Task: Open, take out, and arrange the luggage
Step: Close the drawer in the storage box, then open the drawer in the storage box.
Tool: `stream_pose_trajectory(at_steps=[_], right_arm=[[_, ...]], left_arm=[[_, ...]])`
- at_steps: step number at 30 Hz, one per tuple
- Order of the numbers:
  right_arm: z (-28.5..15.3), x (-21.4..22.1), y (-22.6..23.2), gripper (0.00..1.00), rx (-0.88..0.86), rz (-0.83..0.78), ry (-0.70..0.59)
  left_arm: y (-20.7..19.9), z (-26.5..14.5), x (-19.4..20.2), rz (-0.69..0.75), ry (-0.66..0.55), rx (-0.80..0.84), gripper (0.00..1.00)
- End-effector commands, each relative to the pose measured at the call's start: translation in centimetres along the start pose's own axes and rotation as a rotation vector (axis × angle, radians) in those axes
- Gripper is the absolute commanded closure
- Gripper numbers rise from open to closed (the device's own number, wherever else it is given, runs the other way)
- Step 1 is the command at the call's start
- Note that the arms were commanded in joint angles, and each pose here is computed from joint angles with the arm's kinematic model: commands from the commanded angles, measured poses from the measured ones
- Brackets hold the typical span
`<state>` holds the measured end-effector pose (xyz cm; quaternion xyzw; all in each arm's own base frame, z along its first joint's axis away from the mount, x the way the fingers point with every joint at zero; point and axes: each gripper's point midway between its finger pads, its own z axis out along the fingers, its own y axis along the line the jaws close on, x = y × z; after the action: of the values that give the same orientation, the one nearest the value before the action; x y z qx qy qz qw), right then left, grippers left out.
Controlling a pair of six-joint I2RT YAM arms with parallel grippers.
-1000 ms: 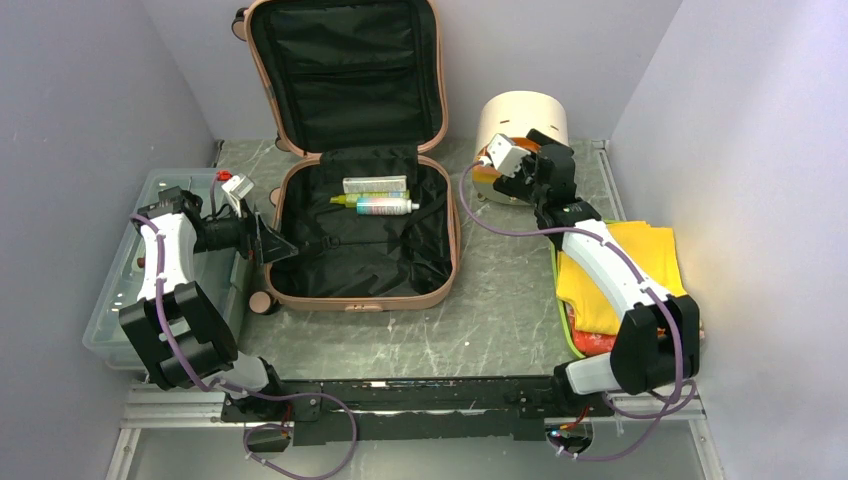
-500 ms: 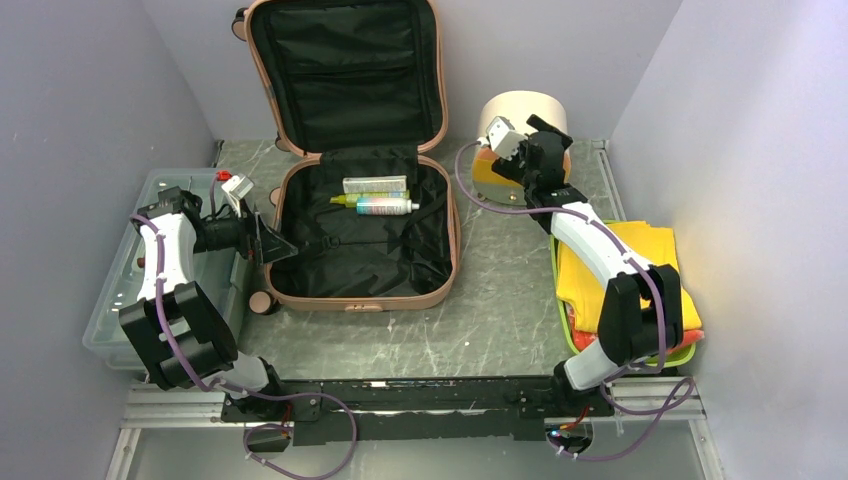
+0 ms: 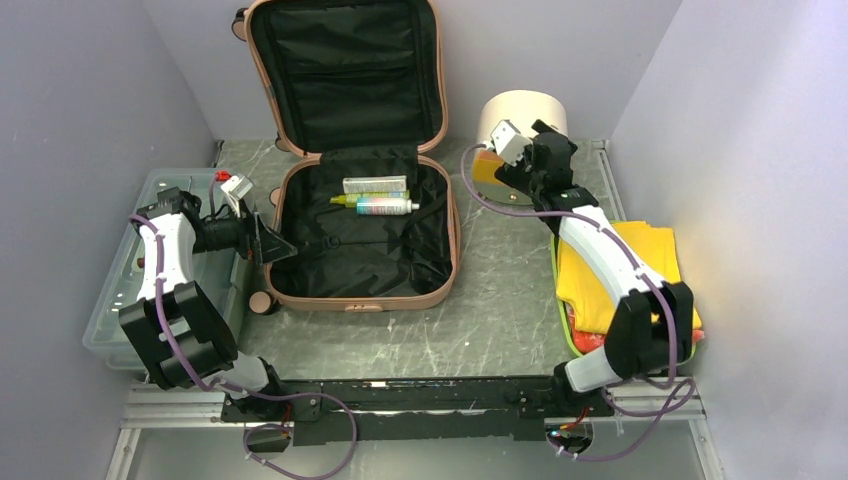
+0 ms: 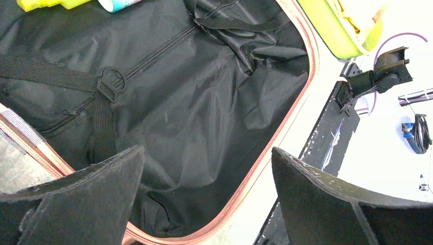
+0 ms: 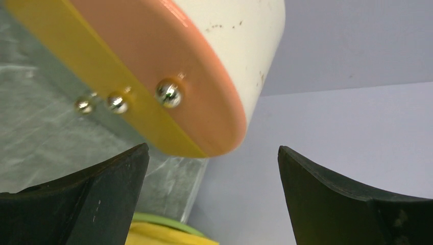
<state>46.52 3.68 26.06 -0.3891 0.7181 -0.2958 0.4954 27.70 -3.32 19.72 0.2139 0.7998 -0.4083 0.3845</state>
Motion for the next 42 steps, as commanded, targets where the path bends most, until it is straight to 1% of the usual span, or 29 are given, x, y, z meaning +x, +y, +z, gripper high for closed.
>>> stream_pose_trajectory(at_steps=[1,5,7,10,13,17,21,24,27,30,34,37,42], right_arm=[[-4.8,-1.4,-0.7,0.00,-0.096,0.193,-0.084],[-6.6,-1.6,0.4,0.00,-0.213,0.507,-0.123],[-6.7,-1.9,1.3,0.01,-0.267,0.627,-0.121],[-6.1,-2.4,3.0,0.03,-0.319,0.759,-0.118],[-4.7,-1.9,4.4,0.07,-0.316,0.878,-0.085],[-2.6,-1.2,5.9,0.12,-0.297,0.994,-0.034],[-0.3,-0.3,6.5,0.20,-0.250,1.042,-0.001],[1.2,0.3,7.3,0.23,-0.242,1.049,0.032],[2.4,0.8,7.7,0.28,-0.230,1.057,0.060],[3.4,0.7,7.8,0.33,-0.220,1.058,0.045],[4.6,1.4,7.2,0.41,-0.150,1.052,0.050],[5.2,1.3,6.8,0.43,-0.127,1.050,0.032],[5.8,1.2,6.5,0.44,-0.113,1.035,0.021]], left_arm=[[-0.4,-0.2,-0.9,0.016,-0.030,0.020,0.01],[-0.5,-0.2,-1.0,0.012,-0.034,0.027,0.00],[-0.6,-0.2,-1.0,0.012,-0.036,0.030,0.01],[-0.7,-0.2,-1.0,0.016,-0.035,0.030,0.01],[-0.8,-0.4,-1.1,0.021,-0.038,0.020,0.01],[-0.7,-0.5,-1.1,0.024,-0.042,0.009,0.00],[-0.6,-0.6,-1.1,0.019,-0.044,0.012,0.01],[-0.5,-0.6,-1.0,0.012,-0.043,0.013,0.01],[-0.3,-0.6,-0.9,0.010,-0.044,0.013,0.00],[-0.2,-0.5,-0.8,0.006,-0.042,0.015,0.01],[-0.2,-0.5,-0.8,0.004,-0.042,0.019,0.01],[-0.1,-0.5,-0.8,0.004,-0.041,0.018,0.01],[-0.1,-0.5,-0.7,0.003,-0.041,0.019,0.01]])
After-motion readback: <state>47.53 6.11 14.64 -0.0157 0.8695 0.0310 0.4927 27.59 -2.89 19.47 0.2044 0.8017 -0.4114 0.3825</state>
